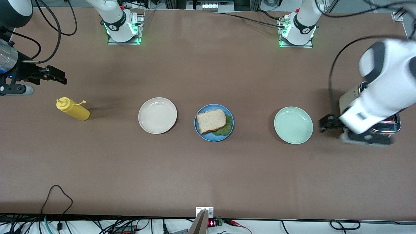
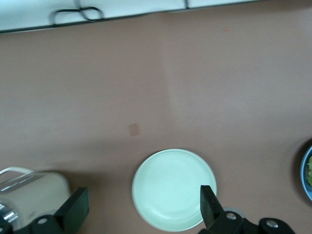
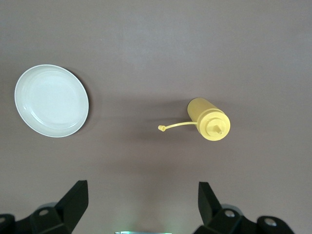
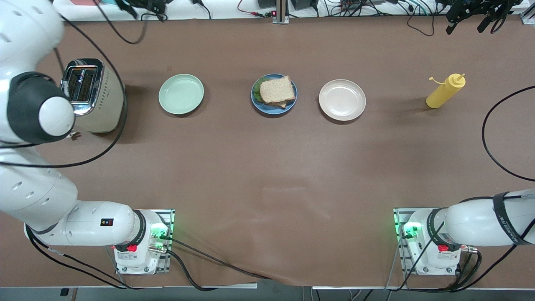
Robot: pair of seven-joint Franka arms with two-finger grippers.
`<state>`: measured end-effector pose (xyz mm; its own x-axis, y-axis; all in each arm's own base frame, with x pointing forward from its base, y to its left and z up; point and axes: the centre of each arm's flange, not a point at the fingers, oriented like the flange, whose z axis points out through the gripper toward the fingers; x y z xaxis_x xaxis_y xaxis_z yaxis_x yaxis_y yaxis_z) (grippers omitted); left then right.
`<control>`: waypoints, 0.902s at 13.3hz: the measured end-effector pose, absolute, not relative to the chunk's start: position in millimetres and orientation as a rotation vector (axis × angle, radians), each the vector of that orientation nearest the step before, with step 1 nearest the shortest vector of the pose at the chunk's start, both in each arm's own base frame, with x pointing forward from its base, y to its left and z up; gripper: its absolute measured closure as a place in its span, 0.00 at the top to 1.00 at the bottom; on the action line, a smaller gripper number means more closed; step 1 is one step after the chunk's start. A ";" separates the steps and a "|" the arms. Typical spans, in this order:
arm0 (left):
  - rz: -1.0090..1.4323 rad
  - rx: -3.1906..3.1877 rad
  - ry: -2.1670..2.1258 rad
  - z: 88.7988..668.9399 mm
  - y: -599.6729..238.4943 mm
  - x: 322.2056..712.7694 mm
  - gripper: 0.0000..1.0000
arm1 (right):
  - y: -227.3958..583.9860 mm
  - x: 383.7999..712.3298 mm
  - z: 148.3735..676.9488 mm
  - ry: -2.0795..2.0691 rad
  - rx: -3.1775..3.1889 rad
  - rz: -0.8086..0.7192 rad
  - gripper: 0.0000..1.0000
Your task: Make sandwich in blue plate with both arms
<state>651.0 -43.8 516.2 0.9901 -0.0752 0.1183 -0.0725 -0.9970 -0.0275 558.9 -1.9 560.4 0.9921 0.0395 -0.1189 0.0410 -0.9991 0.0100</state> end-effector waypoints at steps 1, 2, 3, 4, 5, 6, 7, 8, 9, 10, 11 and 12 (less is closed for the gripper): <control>-0.167 -3.106 0.079 535.3 -29.2 639.8 1.00 | 0.3 558.9 560.5 0.070 3.124 -0.185 1.00; -0.144 -3.108 0.045 552.6 -17.3 627.8 1.00 | 1.8 558.9 560.5 0.074 3.124 -0.185 1.00; -0.118 -3.129 0.005 569.0 -6.6 614.6 1.00 | 2.5 558.9 560.6 0.076 3.124 -0.185 1.00; -0.087 -3.157 -0.030 581.6 1.2 602.1 1.00 | 2.8 558.8 560.6 0.077 3.124 -0.185 1.00; -0.055 -3.171 -0.050 590.2 5.9 591.2 1.00 | 2.9 558.8 560.6 0.078 3.124 -0.185 1.00; -0.032 -3.174 -0.055 595.1 7.2 583.5 1.00 | 3.0 558.8 560.7 0.078 3.124 -0.185 1.00; -0.013 -3.174 -0.053 596.1 6.2 578.6 1.00 | 3.2 558.8 560.7 0.078 3.124 -0.185 1.00; 0.000 -3.174 -0.049 594.5 4.6 575.6 1.00 | 3.4 558.8 560.7 0.079 3.124 -0.185 1.00; 0.013 -3.173 -0.045 590.5 2.9 571.2 1.00 | 3.8 558.8 560.6 0.080 3.124 -0.185 1.00; 0.019 -3.171 -0.044 586.1 1.6 564.5 1.00 | 4.1 558.8 560.5 0.081 3.124 -0.185 1.00; 0.025 -3.169 -0.042 582.5 0.2 555.0 1.00 | 4.2 558.8 560.4 0.081 3.124 -0.186 1.00; 0.028 -3.166 -0.040 582.0 -1.2 544.1 1.00 | 4.0 558.7 560.3 0.081 3.124 -0.186 1.00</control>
